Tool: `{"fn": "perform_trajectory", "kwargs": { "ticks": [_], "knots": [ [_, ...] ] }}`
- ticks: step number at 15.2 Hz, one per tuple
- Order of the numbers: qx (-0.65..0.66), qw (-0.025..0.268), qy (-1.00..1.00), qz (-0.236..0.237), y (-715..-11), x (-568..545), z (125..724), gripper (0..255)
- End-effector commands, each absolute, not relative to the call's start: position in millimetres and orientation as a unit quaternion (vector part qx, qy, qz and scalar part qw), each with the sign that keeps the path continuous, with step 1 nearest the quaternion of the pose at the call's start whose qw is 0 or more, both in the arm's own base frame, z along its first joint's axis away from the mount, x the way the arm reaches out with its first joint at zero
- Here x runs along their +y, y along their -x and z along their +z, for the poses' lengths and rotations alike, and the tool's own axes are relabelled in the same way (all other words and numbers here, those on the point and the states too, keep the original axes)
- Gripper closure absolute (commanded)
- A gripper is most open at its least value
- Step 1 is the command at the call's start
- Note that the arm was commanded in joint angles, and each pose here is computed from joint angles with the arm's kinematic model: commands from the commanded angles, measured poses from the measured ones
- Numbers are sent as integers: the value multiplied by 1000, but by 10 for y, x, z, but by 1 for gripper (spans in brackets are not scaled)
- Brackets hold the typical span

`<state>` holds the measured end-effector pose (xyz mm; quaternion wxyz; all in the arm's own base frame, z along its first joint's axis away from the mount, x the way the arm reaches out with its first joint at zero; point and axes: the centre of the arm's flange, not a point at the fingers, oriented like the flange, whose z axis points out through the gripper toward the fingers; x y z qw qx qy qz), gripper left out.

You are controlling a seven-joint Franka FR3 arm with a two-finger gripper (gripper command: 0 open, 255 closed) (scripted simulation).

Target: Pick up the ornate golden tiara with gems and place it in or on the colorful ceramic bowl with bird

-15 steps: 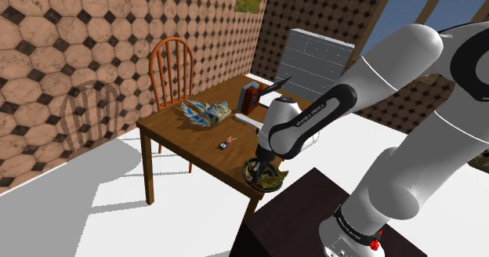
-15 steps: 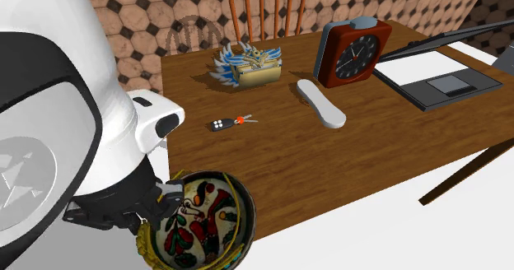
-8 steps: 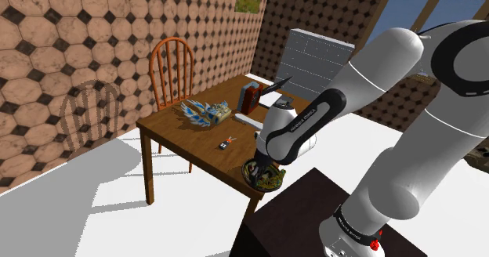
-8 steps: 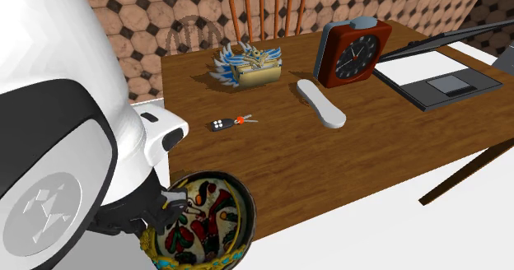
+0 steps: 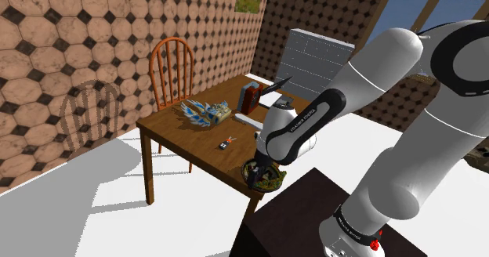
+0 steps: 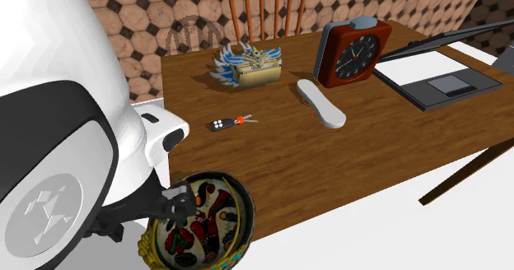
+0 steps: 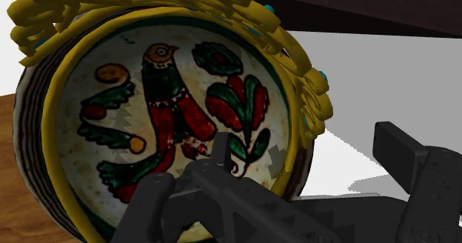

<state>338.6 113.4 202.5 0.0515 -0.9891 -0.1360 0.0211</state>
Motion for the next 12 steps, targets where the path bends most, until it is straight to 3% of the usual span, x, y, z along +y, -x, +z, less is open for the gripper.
{"fn": "perform_trajectory", "kwargs": {
  "ticks": [1, 6, 12],
  "knots": [
    [-136, 52, 989, 21, -3385, 1133, 2025, 0],
    [-136, 52, 989, 21, -3415, 1085, 2521, 0],
    [-136, 52, 989, 21, -3415, 1085, 2521, 0]
  ]
}}
